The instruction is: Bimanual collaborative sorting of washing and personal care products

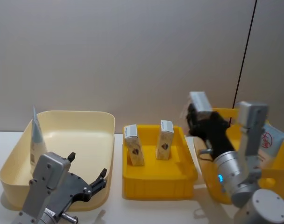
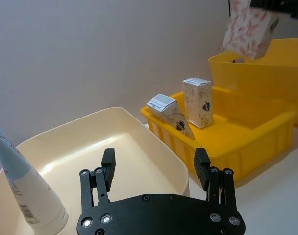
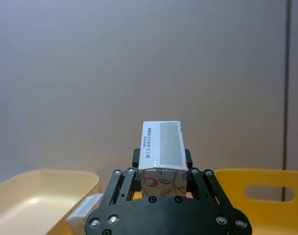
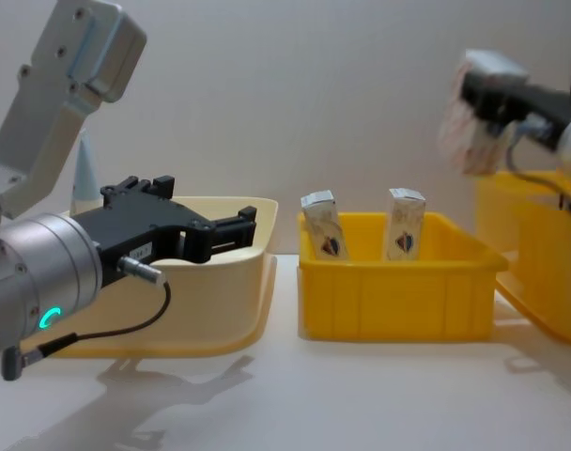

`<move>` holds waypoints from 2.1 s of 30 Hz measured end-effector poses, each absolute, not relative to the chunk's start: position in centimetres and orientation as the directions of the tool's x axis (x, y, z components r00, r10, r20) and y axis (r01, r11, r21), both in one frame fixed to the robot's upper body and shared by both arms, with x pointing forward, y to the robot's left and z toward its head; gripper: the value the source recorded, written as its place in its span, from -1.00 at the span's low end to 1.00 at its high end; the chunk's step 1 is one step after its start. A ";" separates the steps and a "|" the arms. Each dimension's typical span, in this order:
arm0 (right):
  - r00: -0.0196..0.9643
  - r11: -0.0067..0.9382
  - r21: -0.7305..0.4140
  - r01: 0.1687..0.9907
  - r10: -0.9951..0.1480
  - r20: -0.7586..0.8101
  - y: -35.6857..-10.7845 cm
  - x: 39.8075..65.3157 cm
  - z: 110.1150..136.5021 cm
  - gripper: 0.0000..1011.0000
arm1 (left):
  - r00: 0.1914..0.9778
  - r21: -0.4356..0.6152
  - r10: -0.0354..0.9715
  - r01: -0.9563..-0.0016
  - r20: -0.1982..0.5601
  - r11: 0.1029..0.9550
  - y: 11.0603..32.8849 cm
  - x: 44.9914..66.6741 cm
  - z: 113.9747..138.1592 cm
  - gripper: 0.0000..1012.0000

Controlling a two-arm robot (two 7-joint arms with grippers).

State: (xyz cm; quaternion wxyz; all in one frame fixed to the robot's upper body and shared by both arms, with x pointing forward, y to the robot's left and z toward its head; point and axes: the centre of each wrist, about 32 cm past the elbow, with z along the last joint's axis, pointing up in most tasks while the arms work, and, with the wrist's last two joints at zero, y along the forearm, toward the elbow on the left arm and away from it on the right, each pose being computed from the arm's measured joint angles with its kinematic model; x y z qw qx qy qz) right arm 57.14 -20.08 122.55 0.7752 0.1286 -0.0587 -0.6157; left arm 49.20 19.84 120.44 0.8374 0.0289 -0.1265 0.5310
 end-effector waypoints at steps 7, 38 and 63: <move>0.169 0.133 0.335 0.933 -0.982 -0.082 -22.0 56.4 123.5 -0.14 | 0.404 -0.086 0.882 -0.897 0.242 0.434 19.8 49.2 120.4 0.98; 0.074 0.071 0.102 0.992 -0.997 -0.030 -25.5 52.6 124.9 -0.14 | 0.404 -0.086 0.882 -0.897 0.242 0.434 19.8 49.2 120.4 0.98; 0.027 0.025 -0.080 0.996 -0.999 0.029 -23.8 53.3 123.9 -0.14 | 0.404 -0.086 0.882 -0.897 0.242 0.434 19.8 49.2 120.4 0.98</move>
